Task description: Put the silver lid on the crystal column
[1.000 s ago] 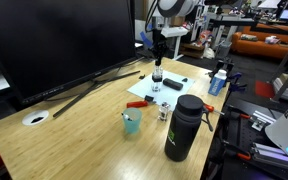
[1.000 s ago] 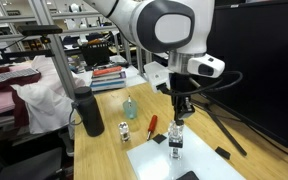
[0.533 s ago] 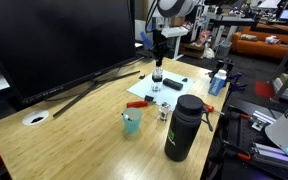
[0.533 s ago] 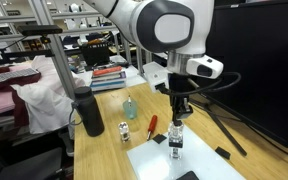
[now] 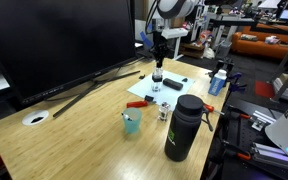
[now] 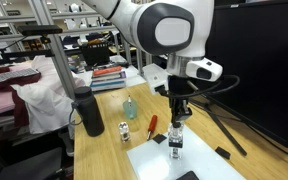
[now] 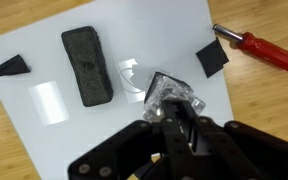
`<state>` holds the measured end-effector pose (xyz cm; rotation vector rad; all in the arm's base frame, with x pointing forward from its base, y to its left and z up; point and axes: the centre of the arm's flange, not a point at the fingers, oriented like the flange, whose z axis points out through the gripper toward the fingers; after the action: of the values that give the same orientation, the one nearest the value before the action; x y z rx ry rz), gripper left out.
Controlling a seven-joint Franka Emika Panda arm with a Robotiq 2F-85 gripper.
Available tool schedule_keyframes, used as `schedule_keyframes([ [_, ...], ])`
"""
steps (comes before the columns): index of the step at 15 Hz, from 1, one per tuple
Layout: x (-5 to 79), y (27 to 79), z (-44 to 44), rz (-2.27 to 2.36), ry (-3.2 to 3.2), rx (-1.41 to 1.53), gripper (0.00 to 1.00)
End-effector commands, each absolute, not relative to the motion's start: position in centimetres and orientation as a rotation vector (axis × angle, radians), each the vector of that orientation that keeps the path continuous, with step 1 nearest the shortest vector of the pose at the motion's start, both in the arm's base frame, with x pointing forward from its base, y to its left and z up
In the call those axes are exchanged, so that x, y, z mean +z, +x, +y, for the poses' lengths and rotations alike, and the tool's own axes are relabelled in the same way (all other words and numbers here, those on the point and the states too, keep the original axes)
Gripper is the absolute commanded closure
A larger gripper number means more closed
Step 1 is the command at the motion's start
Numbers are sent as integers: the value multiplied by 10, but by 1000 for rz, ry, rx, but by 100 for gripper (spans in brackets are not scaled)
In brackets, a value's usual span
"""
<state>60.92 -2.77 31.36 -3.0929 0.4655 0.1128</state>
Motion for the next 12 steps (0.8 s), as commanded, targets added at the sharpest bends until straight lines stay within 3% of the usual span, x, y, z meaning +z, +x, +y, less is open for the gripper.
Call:
schedule_keyframes([
  [1, 309, 611, -29, 476, -3086, 160, 97],
  [4, 309, 613, -29, 476, -3081, 164, 93],
  [5, 309, 613, -29, 477, -3063, 173, 63],
  [6, 309, 613, -28, 474, -3055, 176, 62],
  [9, 314, 611, -27, 479, -3034, 168, 42],
  [10, 310, 608, -26, 490, -3061, 137, 60],
  [12, 310, 608, -25, 493, -3056, 137, 46],
])
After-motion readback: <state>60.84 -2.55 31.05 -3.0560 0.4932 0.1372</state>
